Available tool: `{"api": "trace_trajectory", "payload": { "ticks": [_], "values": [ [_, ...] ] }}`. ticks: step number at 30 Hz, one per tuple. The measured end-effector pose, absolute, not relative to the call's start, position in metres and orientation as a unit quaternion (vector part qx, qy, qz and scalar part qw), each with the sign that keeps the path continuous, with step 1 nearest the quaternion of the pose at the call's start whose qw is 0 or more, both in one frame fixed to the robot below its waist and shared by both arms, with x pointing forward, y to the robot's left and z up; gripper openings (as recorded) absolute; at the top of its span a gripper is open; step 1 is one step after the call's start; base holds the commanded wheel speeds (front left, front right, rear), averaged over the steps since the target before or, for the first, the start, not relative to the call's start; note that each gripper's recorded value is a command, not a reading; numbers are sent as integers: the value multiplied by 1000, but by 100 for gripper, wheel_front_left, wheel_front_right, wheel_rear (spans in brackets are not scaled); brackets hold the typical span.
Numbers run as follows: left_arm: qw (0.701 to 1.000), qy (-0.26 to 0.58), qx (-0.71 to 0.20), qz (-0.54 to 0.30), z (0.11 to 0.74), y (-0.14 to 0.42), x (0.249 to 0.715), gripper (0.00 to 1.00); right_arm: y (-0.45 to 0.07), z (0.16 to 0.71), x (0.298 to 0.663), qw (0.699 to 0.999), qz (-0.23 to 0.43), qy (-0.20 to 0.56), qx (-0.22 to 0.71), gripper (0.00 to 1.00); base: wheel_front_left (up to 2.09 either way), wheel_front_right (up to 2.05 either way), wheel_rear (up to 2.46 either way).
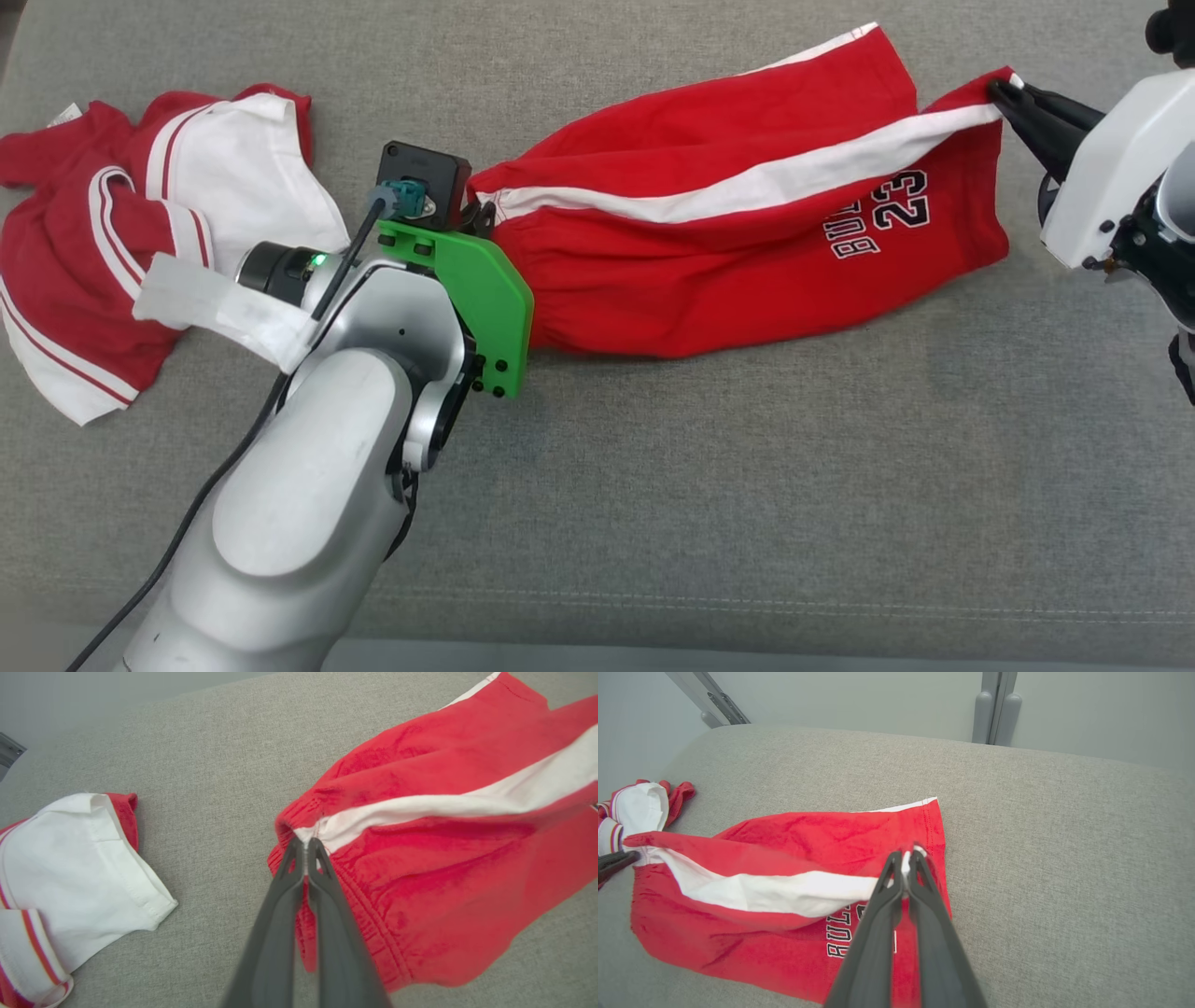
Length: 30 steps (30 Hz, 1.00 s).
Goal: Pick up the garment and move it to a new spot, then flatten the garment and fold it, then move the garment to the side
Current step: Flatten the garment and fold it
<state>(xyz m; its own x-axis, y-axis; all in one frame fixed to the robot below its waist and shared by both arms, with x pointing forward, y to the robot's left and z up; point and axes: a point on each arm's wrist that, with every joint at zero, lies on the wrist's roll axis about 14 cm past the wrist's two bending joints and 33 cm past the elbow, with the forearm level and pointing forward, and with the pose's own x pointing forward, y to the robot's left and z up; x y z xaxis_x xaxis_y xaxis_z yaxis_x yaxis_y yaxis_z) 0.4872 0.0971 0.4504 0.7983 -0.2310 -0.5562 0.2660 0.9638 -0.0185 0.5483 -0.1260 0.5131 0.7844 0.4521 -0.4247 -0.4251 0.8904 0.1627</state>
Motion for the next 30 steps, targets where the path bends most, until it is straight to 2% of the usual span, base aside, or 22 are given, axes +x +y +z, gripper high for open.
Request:
{"api": "trace_trajectory", "payload": {
  "ticks": [6, 19, 20, 21, 22, 23, 30],
  "values": [
    [951, 291, 11, -102, 439, 107, 503, 0, -114, 508, 584, 952, 225, 204, 42, 0, 0, 0, 0],
    [951, 298, 2, -79, 424, 117, 513, 0, -95, 489, 610, 955, 219, 195, 42, 0, 0, 0, 0],
    [951, 298, -1, -79, 424, 116, 514, 27, -95, 487, 612, 956, 217, 195, 43, 0, 0, 0, 0],
    [953, 291, -2, -79, 425, 116, 515, 82, -95, 486, 614, 957, 214, 193, 45, 18, 0, 0, 0],
    [954, 289, -3, -78, 425, 116, 516, 100, -95, 486, 617, 958, 211, 190, 48, 84, 0, 0, 0],
    [955, 287, -3, -79, 425, 116, 517, 100, -95, 487, 619, 959, 208, 185, 53, 100, 0, 0, 0],
    [967, 239, -2, -84, 441, 118, 526, 100, -86, 490, 627, 964, 203, 162, 64, 100, 0, 0, 0]
  ]
}}
